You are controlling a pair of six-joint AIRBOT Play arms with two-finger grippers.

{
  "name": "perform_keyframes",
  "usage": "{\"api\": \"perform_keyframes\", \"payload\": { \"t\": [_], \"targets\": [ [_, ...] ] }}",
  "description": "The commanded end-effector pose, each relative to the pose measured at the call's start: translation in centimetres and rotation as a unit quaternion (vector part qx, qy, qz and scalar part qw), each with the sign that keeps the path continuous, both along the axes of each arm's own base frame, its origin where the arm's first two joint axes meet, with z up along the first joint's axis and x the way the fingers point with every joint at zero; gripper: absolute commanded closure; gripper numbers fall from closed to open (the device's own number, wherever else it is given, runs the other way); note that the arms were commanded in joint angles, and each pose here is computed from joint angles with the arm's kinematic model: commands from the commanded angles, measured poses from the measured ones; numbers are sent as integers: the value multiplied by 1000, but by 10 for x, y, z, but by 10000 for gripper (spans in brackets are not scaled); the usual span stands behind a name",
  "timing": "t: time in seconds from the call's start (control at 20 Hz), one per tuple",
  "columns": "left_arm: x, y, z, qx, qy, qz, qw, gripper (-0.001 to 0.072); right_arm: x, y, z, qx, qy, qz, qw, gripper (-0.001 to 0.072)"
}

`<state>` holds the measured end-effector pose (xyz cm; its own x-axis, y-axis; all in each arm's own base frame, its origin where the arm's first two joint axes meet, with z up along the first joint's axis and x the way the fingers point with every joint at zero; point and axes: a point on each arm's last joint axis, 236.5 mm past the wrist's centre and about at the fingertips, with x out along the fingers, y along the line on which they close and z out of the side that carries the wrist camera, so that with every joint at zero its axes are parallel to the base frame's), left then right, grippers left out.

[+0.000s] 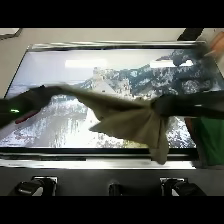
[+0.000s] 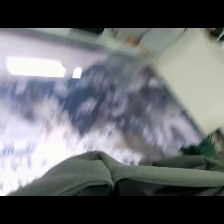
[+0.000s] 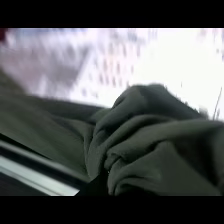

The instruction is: Fold the shirts.

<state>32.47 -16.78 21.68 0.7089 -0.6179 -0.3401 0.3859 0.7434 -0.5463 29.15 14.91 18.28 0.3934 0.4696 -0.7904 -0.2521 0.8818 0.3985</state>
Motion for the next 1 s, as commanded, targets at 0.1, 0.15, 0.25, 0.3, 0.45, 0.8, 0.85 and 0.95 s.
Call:
{"api": "perform_keyframes", "payload": {
  "t": [0.1, 0.15, 0.25, 0.3, 0.45, 0.8, 0.85, 0.95],
  "targets": [
    [9, 8, -180, 32, 206, 24, 978, 675, 59, 19, -176, 18, 125, -46, 991, 672],
    [15, 7, -194, 26, 224, 31, 974, 675, 75, 24, -192, 33, 128, -68, 989, 672],
    [26, 4, -215, -2, 257, 51, 965, 675, 104, 42, -217, 97, 144, -123, 977, 671],
    [29, 3, -223, -12, 269, 58, 961, 675, 112, 48, -221, 121, 148, -138, 972, 610],
    [32, 2, -224, 3, 257, 43, 965, 675, 119, 44, -194, 114, 107, -79, 985, 145],
    [37, 16, -214, 16, 238, 43, 970, 675, 2, -18, -142, 50, 220, -15, 974, 81],
    [37, 16, -215, 19, 238, 42, 970, 675, -24, -12, -165, 36, 248, -19, 968, 53],
    [32, 14, -216, 20, 245, 32, 969, 675, -60, 20, -209, 71, 287, -44, 954, 26]
  ]
}}
